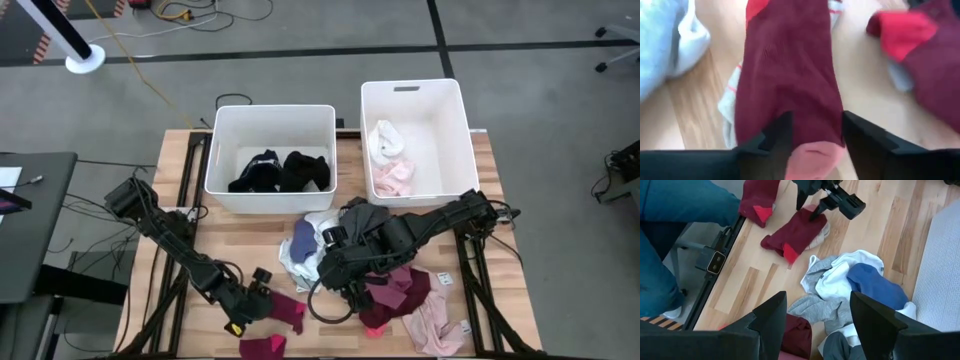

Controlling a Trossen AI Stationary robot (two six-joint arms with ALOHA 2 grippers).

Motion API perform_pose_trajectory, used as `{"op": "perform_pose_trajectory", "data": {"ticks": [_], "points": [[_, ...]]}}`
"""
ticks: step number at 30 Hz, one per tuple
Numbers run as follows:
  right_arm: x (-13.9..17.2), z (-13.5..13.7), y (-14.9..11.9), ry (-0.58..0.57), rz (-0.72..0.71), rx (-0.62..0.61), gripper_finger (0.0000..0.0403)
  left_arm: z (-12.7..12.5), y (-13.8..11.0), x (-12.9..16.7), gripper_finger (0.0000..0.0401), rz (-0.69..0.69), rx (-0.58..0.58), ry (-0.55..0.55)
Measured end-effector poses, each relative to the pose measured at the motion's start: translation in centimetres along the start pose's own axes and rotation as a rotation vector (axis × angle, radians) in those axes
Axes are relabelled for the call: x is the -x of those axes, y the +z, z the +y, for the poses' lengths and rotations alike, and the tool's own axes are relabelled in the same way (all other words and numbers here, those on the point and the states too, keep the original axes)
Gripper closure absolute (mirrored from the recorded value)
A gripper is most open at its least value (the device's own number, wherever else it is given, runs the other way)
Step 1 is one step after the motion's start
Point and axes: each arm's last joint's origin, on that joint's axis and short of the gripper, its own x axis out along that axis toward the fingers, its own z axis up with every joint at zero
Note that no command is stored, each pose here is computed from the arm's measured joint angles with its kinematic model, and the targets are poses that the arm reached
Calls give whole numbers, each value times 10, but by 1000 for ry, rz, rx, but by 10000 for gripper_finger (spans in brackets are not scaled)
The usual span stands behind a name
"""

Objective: Sort clothes
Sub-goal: Put the red sock into the right white laundry organizer

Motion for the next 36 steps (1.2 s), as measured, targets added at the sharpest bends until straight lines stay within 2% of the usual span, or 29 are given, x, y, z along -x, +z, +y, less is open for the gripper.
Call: {"op": "perform_pose_trajectory", "data": {"ticks": [3, 6, 9, 13, 14, 21, 28, 33, 36], "points": [[0, 0, 0, 0, -1, 0, 171, 2, -6, 0, 209, 56, 9, 39], [0, 0, 0, 0, -2, 0, 171, 4, -10, 0, 230, 87, 13, 84], [0, 0, 1, 0, -6, 0, 171, 5, -10, 0, 283, 83, 5, 103], [0, 0, 1, 0, -8, 0, 171, 5, -10, 0, 379, 87, -32, 102], [0, 0, 1, 0, -8, 0, 171, 5, -10, 0, 388, 88, -35, 102], [0, 0, 1, 0, -8, -1, 171, 5, -8, 3, 399, 81, -56, 101], [0, 0, 1, 0, -8, -1, 171, 6, 16, 36, 400, 59, -76, 155], [0, 2, 1, 2, -7, 3, 171, 5, 22, 54, 400, 73, -71, 177], [0, 3, 1, 4, -8, 5, 171, 1, 28, 61, 400, 49, -100, 230]]}}
